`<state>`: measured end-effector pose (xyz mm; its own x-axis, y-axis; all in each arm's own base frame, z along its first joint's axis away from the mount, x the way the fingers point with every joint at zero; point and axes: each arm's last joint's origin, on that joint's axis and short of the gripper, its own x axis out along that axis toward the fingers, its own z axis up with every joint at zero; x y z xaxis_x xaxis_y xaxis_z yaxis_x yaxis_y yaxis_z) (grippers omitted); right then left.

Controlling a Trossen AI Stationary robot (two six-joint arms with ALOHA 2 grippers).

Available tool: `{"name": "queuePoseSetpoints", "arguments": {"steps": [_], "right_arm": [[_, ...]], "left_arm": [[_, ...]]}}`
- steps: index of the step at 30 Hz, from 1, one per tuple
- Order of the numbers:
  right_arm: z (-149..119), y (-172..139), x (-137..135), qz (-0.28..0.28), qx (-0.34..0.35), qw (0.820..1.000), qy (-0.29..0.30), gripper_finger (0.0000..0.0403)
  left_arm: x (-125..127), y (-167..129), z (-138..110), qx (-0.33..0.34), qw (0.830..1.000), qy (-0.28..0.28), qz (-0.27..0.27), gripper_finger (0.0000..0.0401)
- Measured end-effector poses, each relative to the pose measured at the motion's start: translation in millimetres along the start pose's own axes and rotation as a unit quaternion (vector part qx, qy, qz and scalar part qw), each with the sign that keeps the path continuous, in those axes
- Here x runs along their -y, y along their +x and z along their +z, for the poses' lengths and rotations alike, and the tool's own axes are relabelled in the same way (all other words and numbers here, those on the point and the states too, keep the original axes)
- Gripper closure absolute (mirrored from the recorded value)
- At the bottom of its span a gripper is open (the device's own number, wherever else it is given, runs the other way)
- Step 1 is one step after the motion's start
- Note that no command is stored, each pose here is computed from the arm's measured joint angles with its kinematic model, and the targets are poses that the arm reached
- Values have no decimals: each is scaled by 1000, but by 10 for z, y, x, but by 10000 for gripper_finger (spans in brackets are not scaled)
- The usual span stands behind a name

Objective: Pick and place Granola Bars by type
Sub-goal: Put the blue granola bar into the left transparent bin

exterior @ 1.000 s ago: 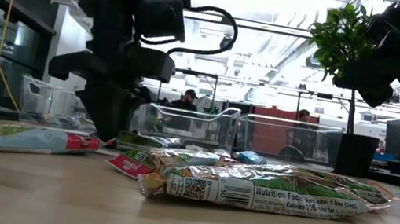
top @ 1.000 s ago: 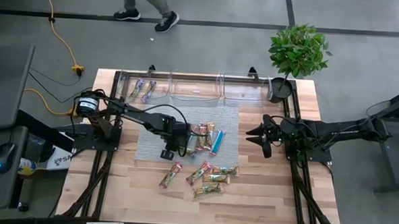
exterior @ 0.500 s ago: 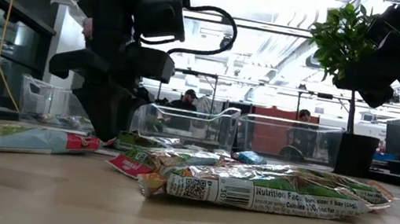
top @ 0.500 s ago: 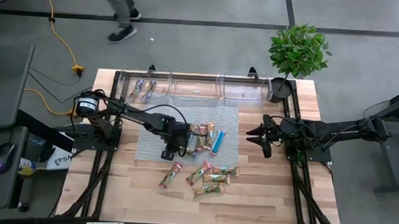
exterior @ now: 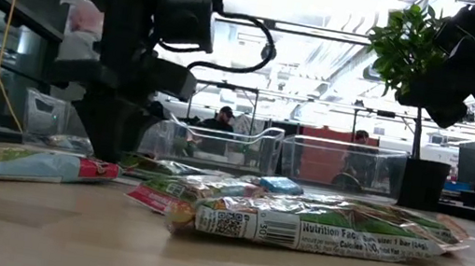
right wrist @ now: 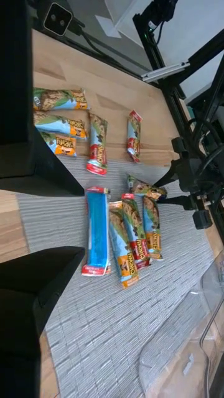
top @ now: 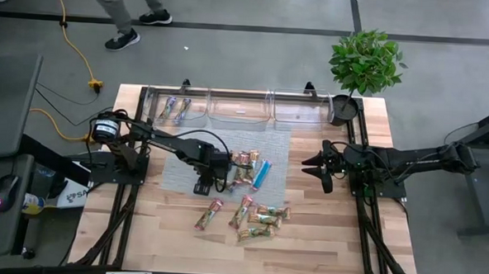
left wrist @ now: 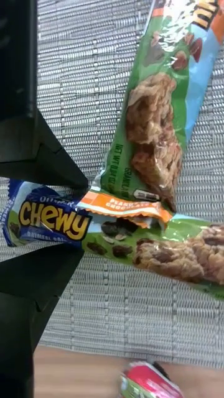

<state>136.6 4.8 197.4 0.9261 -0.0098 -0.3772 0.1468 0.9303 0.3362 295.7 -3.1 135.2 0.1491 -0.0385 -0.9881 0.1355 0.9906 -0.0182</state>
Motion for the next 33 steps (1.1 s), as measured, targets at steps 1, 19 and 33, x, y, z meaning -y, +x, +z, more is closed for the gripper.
{"name": "queuePoseSetpoints", "arguments": {"steps": [1,19,33], "right_arm": [[0,0,0,0,0,1000,0,279],[-2,-1,0,0,-1,1000,0,279],[-27,-1,11,-6,-14,1000,-1,279]], "left_arm": [[0,1,-4,-2,1000,0,0,243],[8,-151,124,-7,999,-30,-42,381],[-153,-1167,638,37,994,-34,99,372]]}}
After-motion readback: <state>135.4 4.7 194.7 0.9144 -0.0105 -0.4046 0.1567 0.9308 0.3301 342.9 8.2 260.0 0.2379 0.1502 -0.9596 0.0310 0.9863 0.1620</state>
